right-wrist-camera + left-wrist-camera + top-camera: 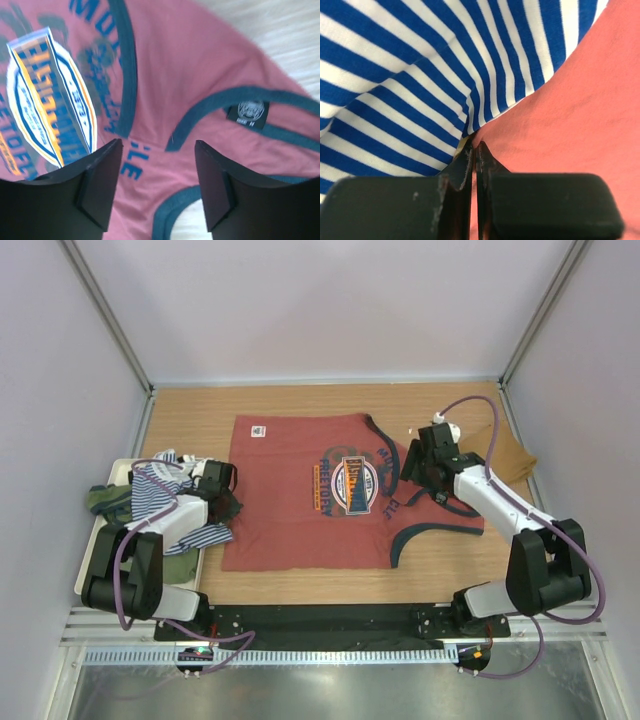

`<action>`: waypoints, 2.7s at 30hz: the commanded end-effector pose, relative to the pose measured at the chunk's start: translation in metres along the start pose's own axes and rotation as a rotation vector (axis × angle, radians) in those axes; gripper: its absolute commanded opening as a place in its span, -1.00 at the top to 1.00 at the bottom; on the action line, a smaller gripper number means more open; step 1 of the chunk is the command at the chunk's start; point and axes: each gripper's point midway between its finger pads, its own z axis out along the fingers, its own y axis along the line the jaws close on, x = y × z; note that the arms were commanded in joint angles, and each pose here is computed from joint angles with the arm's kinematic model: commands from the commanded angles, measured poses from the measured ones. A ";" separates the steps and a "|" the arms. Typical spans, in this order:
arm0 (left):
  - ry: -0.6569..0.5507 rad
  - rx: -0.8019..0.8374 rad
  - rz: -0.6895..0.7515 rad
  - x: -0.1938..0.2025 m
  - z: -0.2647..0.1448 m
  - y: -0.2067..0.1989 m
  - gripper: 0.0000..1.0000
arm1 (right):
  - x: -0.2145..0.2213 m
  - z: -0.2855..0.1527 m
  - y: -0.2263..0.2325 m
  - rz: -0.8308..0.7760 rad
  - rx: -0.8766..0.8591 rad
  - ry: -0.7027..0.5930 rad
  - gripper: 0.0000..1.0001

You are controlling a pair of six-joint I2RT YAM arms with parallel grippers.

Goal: Fold and stack the tank tops

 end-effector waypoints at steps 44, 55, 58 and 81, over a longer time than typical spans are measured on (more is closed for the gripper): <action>0.006 0.033 0.003 0.001 0.007 -0.006 1.00 | -0.111 0.067 -0.023 0.149 0.128 -0.050 0.97; 0.003 0.033 0.007 0.001 0.007 -0.006 1.00 | -0.157 0.071 -0.085 0.399 0.288 -0.249 0.03; -0.001 0.035 0.005 0.000 0.006 -0.006 1.00 | -0.163 0.064 -0.075 0.400 0.176 -0.277 -0.08; -0.072 0.001 -0.043 -0.008 -0.005 0.008 1.00 | -0.132 0.172 -0.079 0.476 0.227 -0.035 0.79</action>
